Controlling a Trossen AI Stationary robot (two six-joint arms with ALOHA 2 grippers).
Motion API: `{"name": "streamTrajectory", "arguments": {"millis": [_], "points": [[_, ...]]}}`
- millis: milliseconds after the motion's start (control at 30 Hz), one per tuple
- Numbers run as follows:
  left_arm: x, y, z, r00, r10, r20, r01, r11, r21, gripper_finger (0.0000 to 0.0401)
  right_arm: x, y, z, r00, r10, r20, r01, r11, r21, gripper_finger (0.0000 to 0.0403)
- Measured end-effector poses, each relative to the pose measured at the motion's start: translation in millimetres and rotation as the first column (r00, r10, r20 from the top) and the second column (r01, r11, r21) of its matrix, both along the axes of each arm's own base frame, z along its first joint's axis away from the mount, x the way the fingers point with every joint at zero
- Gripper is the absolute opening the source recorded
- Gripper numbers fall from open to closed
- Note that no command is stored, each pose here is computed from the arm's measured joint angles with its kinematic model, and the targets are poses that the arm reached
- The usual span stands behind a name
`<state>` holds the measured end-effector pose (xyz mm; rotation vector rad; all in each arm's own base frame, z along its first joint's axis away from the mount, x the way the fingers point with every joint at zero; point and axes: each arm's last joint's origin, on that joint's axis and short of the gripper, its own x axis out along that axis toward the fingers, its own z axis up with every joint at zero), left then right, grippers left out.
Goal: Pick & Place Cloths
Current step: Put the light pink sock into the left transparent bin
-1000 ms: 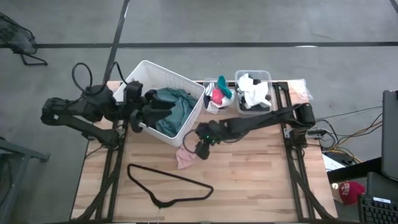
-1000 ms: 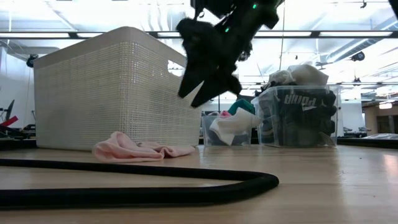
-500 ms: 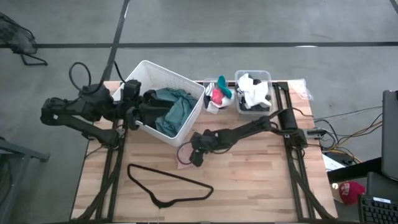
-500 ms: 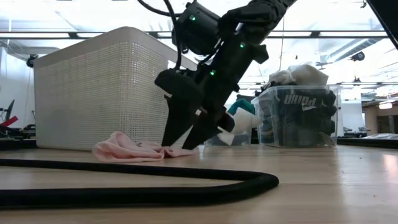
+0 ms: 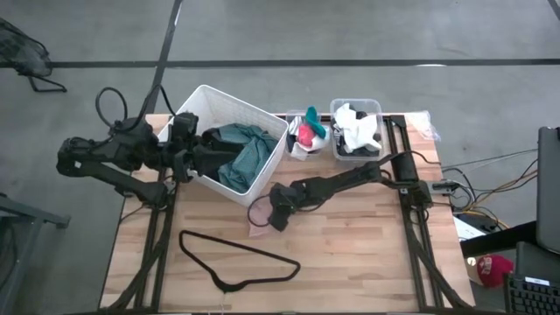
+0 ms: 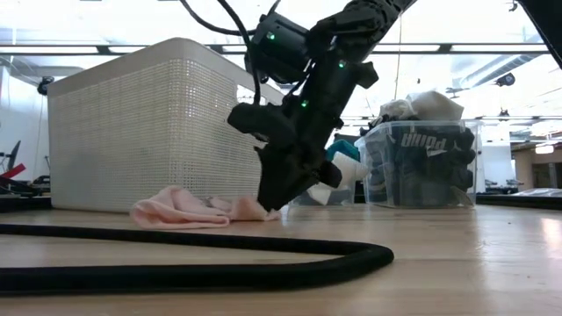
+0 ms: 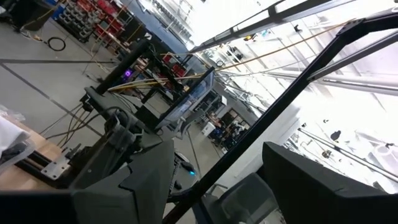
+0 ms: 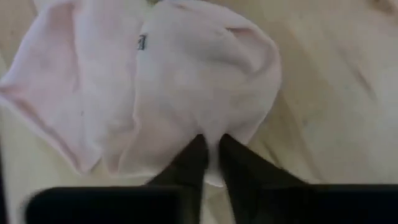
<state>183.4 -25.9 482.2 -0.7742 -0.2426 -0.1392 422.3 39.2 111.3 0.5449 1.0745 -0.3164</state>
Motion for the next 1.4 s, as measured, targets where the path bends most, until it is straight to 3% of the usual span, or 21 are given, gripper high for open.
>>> {"name": "streamTrajectory", "arguments": {"millis": [67,333,700,1067,1267,1400], "points": [[0.0,0.0,0.0,1.0,0.002,0.0,-0.002,1.0,0.007,0.025,-1.5,0.6,1.2,1.0,0.022,-0.012,-0.022,1.0,0.015,0.0023],[0.1,-0.4,-0.3,1.0,-0.009,-0.003,0.009,1.0,0.015,0.025,-20.9,5.8,31.5,0.993,0.082,-0.079,-0.081,0.997,0.019,0.001],[0.2,-0.5,-0.8,1.0,-0.007,-0.007,0.007,0.999,0.036,0.025,-67.1,-6.5,142.4,0.997,-0.018,0.074,0.034,0.973,-0.227,0.0009],[0.5,-0.6,-1.1,1.0,-0.003,-0.009,0.003,0.999,0.054,0.025,-108.5,-69.7,234.1,0.932,-0.149,0.33,0.276,0.883,-0.381,0.0008],[0.7,-0.6,-1.7,1.0,0.001,-0.014,0.0,0.998,0.068,0.025,-115.6,-112.3,267.4,0.887,-0.221,0.406,0.393,0.822,-0.412,0.0008],[0.7,-0.6,-1.9,1.0,0.001,-0.016,0.0,0.998,0.068,0.025,-122.7,-136.4,275.5,0.86,-0.292,0.419,0.475,0.758,-0.447,0.0008]]}}
